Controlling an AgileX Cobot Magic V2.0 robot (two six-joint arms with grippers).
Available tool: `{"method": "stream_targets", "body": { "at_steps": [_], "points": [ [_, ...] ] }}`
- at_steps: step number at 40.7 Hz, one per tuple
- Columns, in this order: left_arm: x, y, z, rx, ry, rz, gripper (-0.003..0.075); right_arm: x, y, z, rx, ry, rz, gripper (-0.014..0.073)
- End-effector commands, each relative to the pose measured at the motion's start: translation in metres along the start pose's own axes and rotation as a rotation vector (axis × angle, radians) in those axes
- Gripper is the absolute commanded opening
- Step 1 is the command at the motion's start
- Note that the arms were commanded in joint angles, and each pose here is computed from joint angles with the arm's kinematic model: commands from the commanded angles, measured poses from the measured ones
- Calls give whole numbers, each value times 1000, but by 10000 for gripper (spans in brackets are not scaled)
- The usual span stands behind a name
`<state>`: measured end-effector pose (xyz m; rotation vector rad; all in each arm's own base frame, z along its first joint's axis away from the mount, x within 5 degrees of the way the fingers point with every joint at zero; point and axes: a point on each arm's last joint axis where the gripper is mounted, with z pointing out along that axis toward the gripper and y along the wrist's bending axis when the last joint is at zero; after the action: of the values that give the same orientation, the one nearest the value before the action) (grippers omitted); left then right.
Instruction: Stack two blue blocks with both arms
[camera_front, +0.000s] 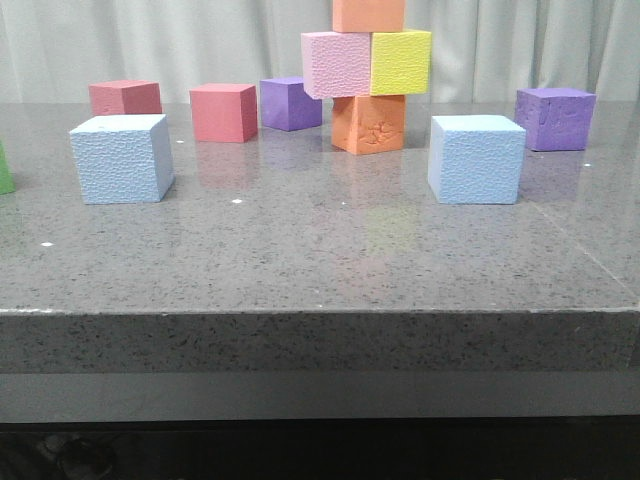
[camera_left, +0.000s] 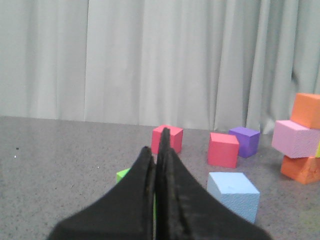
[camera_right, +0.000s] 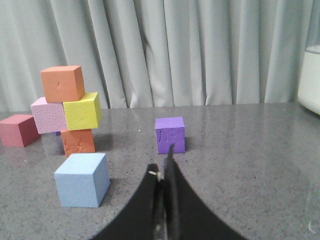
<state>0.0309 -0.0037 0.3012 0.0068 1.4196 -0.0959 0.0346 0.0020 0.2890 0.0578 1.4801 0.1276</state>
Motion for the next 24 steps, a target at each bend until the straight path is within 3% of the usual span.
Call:
{"method": "stream_targets", "body": {
  "at_steps": [1,9,24],
  "points": [
    [-39,-3,3,7,-4,-11,-18,-37,4,4,7,-12,-15,-69],
    [-66,-6,29,15,226,-5,-18,-64,7,29,24,196,-21,-69],
    [-45,-3,75,6,446,-16,-18,-37,3,82,53,487,-15,-69]
  ]
}}
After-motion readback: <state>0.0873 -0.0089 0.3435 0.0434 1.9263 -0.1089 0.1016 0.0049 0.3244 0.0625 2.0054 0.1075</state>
